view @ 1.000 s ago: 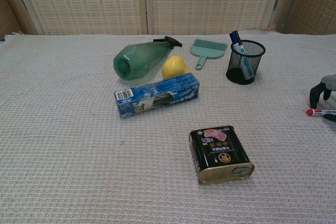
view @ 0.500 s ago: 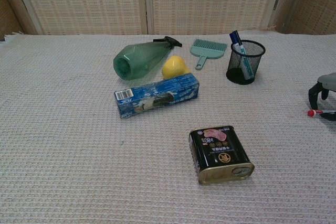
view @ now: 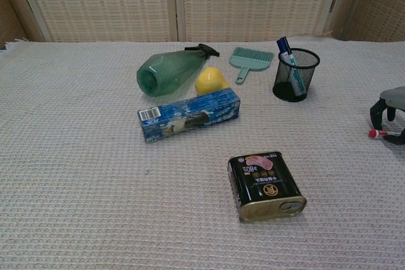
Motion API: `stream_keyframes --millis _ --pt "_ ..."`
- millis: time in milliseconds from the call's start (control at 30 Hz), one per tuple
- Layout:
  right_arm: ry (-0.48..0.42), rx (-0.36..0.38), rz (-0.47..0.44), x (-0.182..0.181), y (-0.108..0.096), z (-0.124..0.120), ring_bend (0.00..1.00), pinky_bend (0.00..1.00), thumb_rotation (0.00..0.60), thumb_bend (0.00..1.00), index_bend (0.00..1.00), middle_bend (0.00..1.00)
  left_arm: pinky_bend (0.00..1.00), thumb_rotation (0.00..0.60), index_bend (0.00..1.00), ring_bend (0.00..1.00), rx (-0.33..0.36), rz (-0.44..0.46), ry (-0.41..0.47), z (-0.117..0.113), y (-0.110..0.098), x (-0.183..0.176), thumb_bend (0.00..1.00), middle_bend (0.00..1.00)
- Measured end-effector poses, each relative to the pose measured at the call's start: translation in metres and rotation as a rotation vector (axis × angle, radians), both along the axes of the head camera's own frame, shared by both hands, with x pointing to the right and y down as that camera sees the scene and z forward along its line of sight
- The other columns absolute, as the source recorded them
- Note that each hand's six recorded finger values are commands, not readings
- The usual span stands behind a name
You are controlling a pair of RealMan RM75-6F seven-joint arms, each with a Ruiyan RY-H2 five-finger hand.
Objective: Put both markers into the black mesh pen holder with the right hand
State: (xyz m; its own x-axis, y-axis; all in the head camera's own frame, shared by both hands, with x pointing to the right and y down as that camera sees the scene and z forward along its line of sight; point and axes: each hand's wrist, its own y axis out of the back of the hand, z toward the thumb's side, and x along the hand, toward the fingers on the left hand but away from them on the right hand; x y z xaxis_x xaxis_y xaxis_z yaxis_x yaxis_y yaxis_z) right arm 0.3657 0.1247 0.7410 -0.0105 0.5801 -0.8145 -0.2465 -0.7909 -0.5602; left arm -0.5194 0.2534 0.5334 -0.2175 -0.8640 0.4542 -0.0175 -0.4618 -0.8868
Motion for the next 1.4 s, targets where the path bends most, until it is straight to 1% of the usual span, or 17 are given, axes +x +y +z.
stream_keyframes --millis 133,233,367,467,567,700,800,900,1067,1200,1400 --pt "-0.007 0.023 0.002 -0.001 -0.003 -0.002 0.32 0.13 0.6 0.4 0.62 0.25 0.27 0.6 0.15 0.0 0.002 0.0 0.001 0.0 0.0 0.0 0.51 0.02" --pt "-0.027 0.044 0.015 -0.003 -0.007 -0.006 0.32 0.13 0.6 0.41 0.62 0.25 0.27 0.6 0.15 0.0 0.003 -0.002 0.004 -0.001 0.0 0.0 0.51 0.02" --pt "-0.078 0.098 0.05 -0.008 -0.02 -0.019 0.33 0.13 0.6 0.41 0.62 0.25 0.27 0.6 0.15 0.0 0.003 -0.002 0.007 -0.001 0.0 0.0 0.51 0.02" --pt "-0.141 0.159 0.085 -0.015 -0.034 -0.034 0.33 0.14 0.6 0.41 0.62 0.25 0.27 0.6 0.15 0.0 0.005 0.0 0.009 -0.001 -0.001 0.0 0.51 0.02" --pt "-0.228 0.237 0.125 -0.024 -0.053 -0.053 0.35 0.16 0.6 0.41 0.63 0.25 0.27 0.6 0.15 0.0 0.007 0.0 0.011 -0.002 -0.001 0.001 0.51 0.02" --pt "-0.38 0.356 0.174 -0.04 -0.083 -0.083 0.36 0.17 0.6 0.42 0.64 0.26 0.27 0.6 0.15 0.0 0.009 0.005 0.012 -0.003 -0.001 0.002 0.51 0.02" --pt "-0.482 0.435 0.183 -0.055 -0.107 -0.105 0.36 0.18 0.6 0.42 0.64 0.26 0.27 0.6 0.15 0.0 0.011 0.007 0.015 -0.004 -0.001 0.002 0.51 0.02" --pt "-0.549 0.476 0.178 -0.069 -0.124 -0.116 0.36 0.18 0.6 0.42 0.64 0.26 0.27 0.6 0.15 0.0 0.013 0.006 0.016 -0.004 -0.001 0.002 0.51 0.02" --pt "-0.643 0.509 0.202 -0.087 -0.139 -0.112 0.37 0.19 0.6 0.42 0.64 0.27 0.27 0.6 0.15 0.0 0.015 0.001 0.016 -0.005 -0.001 0.001 0.51 0.02" --pt "-0.732 0.519 0.236 -0.1 -0.147 -0.101 0.37 0.19 0.6 0.42 0.64 0.27 0.27 0.6 0.15 0.0 0.017 -0.006 0.015 -0.006 -0.001 -0.001 0.51 0.02" --pt "-0.84 0.521 0.286 -0.109 -0.154 -0.081 0.37 0.19 0.6 0.42 0.64 0.27 0.27 0.6 0.15 0.0 0.015 -0.013 0.014 -0.006 -0.001 -0.003 0.51 0.02"
